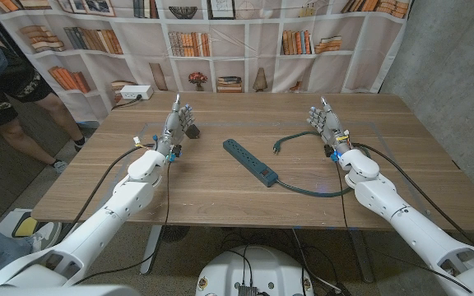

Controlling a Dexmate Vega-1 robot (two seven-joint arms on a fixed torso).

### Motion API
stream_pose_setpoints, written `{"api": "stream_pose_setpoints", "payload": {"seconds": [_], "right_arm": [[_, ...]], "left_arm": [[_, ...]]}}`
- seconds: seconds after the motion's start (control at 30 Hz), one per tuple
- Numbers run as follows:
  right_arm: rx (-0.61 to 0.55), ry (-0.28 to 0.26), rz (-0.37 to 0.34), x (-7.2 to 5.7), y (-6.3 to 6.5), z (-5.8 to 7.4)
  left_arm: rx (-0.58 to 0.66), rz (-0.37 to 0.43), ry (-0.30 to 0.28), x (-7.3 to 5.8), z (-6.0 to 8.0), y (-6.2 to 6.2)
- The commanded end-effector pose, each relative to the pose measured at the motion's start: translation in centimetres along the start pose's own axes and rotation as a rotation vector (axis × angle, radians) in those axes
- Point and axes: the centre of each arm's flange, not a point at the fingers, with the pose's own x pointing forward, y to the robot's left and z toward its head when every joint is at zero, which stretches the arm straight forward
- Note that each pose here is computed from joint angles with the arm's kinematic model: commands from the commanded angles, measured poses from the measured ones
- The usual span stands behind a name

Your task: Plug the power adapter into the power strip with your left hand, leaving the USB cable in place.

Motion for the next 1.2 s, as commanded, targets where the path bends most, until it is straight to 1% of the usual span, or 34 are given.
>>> {"api": "stream_pose_setpoints", "payload": {"seconds": [0.03,0.2,0.37,0.6,0.67,0.73,0.83,0.97,1.07,1.2], "right_arm": [[-0.027,-0.004,0.012,-1.5,1.8,0.3],[-0.035,-0.005,0.015,-1.9,1.8,0.4],[-0.043,-0.006,0.017,-2.2,2.0,0.5],[-0.054,-0.024,0.019,-2.3,2.0,0.6],[-0.048,-0.024,0.016,-2.4,2.0,0.6],[-0.046,-0.023,0.013,-2.5,2.0,0.6],[-0.062,-0.026,0.017,-2.7,2.0,0.6],[-0.049,-0.016,0.018,-2.8,2.2,0.2],[-0.050,-0.014,0.018,-2.8,2.3,0.2],[-0.057,-0.015,0.019,-2.8,2.4,0.3]], "left_arm": [[0.021,-0.002,-0.017,-2.9,0.6,0.8],[0.064,0.023,-0.055,-3.3,1.3,1.1],[0.100,0.033,-0.092,-3.6,2.0,1.6],[0.147,0.050,-0.134,-3.7,2.6,2.5],[0.166,0.060,-0.149,-3.7,2.7,2.9],[0.171,0.065,-0.155,-3.7,2.8,3.0],[0.215,0.082,-0.175,-3.6,3.0,3.5],[0.311,0.128,-0.193,-3.9,3.3,3.6],[0.324,0.153,-0.216,-4.0,3.4,3.7],[0.330,0.181,-0.234,-4.3,3.5,4.2]]}}
